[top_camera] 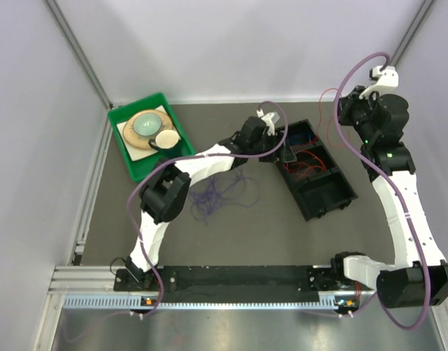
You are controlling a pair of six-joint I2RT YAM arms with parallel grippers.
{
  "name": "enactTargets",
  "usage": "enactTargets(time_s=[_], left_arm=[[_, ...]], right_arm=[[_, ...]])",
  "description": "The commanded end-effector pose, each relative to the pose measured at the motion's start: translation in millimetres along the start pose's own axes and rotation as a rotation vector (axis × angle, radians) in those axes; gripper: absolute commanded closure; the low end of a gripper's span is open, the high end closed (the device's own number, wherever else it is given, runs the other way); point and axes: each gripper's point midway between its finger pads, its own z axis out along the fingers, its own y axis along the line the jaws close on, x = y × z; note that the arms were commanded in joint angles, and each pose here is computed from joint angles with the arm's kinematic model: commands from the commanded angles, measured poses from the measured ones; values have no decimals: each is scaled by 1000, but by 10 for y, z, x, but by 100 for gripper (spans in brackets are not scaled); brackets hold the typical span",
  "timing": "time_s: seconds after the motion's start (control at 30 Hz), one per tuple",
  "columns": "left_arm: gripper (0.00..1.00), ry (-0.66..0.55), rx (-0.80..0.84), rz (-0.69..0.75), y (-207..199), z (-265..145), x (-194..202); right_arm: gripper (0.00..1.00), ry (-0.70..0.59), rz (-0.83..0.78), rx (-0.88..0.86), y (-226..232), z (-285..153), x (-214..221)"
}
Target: Untangle the cables
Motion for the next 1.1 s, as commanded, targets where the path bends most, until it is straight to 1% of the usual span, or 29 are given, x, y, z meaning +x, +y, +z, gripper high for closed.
enactTargets(time_s=[0.0,0.13,0.17,0.3,0.5,0.63,0.77,0.87,1.07], left_arm=[[21,-130,-123,123,26,149,-355],[23,-141,-235,159,160,234,-295],[23,-143,-237,153,167,236,-293],[23,-135,-193,126,123,216,-200],[22,-129,-156,92,82,223,-188],[22,-130,-143,82,76,225,-187],[23,-118,-119,70,52,260,-166],[27,-106,-101,56,35,311,-145],[31,-79,-72,44,4,374,-88]], right_arm=[[100,-56,24,-34,44,-91,-170],[100,-62,16,-24,19,-144,-204],[100,-62,17,-19,3,-159,-204],[100,-109,18,-24,27,-297,-375],[100,-206,21,-75,202,-524,-809],[100,-240,13,-74,230,-637,-946],[100,-223,3,-58,195,-652,-901],[100,-215,-1,-41,156,-652,-837],[100,-180,-12,-22,87,-541,-686]])
